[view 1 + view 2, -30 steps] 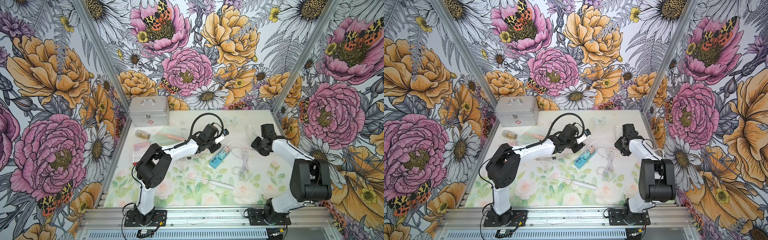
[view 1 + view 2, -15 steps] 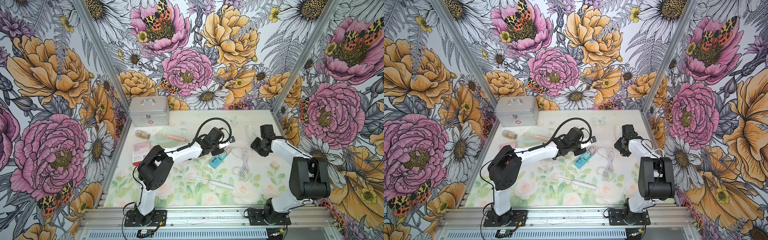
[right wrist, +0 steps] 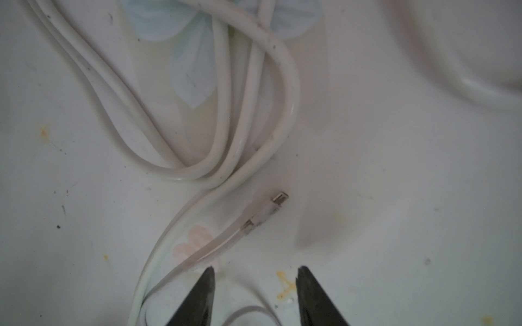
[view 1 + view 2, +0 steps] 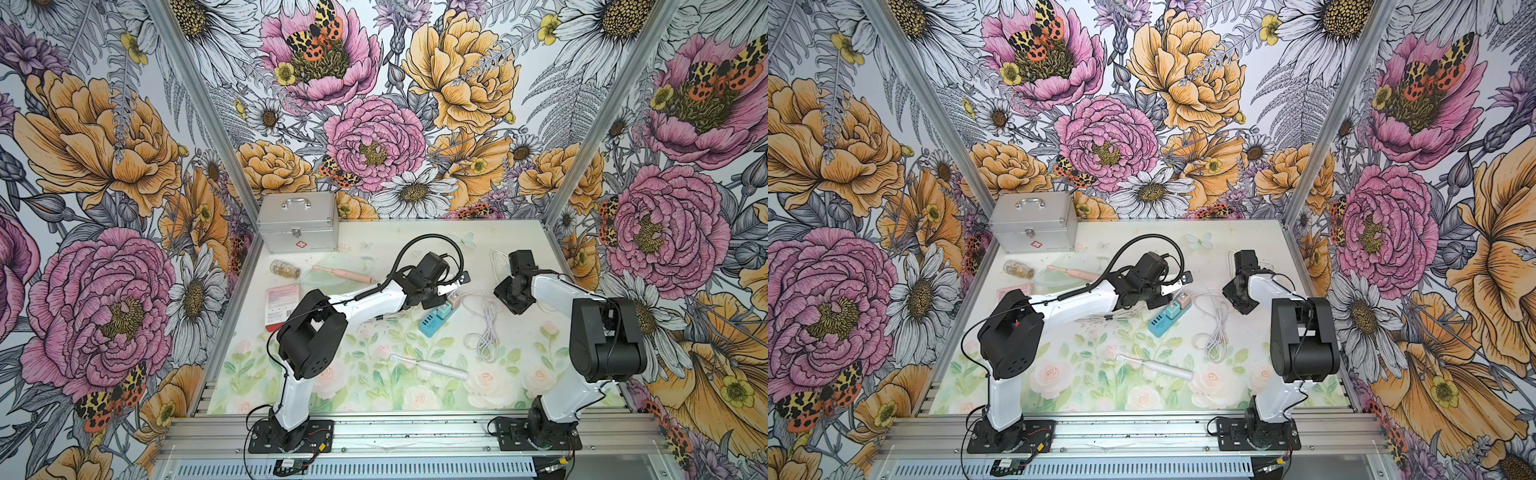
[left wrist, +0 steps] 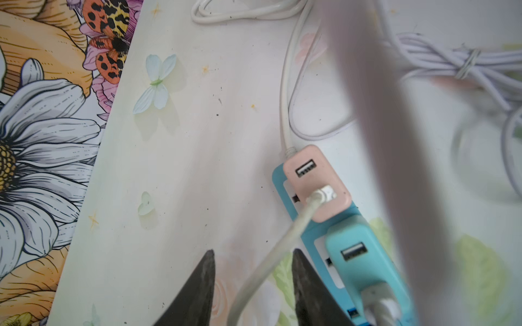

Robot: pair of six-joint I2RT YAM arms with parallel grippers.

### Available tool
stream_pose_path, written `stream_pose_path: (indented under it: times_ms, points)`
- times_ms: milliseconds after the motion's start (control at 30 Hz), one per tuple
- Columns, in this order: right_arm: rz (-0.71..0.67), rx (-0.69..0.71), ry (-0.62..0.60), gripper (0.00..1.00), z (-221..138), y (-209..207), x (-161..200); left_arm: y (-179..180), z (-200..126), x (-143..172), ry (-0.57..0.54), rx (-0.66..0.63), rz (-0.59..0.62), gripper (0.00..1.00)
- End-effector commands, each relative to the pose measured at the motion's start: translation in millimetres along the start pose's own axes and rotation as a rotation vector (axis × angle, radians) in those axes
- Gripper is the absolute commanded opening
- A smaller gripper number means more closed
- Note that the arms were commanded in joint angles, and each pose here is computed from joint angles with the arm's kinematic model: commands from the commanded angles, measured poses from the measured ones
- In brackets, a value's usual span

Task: Charge the electric toothbrush
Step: Pick up the charging cable from the center of the board.

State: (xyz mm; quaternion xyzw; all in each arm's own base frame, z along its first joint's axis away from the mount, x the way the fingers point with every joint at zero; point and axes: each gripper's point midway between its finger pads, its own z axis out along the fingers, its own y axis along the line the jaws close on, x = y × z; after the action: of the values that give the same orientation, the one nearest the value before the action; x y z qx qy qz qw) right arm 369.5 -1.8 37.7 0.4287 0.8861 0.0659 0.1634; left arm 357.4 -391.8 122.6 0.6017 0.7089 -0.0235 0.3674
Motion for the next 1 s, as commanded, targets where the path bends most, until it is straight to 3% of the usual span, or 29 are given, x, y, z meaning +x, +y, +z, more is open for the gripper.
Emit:
stream_pose_path:
  times_ms: [0,300,700,967]
  points:
    - [0.047,0.009,-0.062,0.49,-1.2,8.2,-15.9,11.1,-34.5,-19.6,-0.09,-0.004,-0.032,0.52]
    - [0.053,0.055,-0.077,0.45,10.0,6.9,-18.9,17.6,-57.5,-1.6,-0.088,-0.019,-0.09,0.64]
    - [0.028,0.12,-0.076,0.39,27.6,7.9,-20.5,21.1,-75.2,3.6,-0.11,-0.023,-0.159,0.65]
    - [-0.074,0.174,-0.035,0.28,34.5,7.7,-9.1,31.9,-92.3,4.3,-0.131,-0.061,-0.204,0.65]
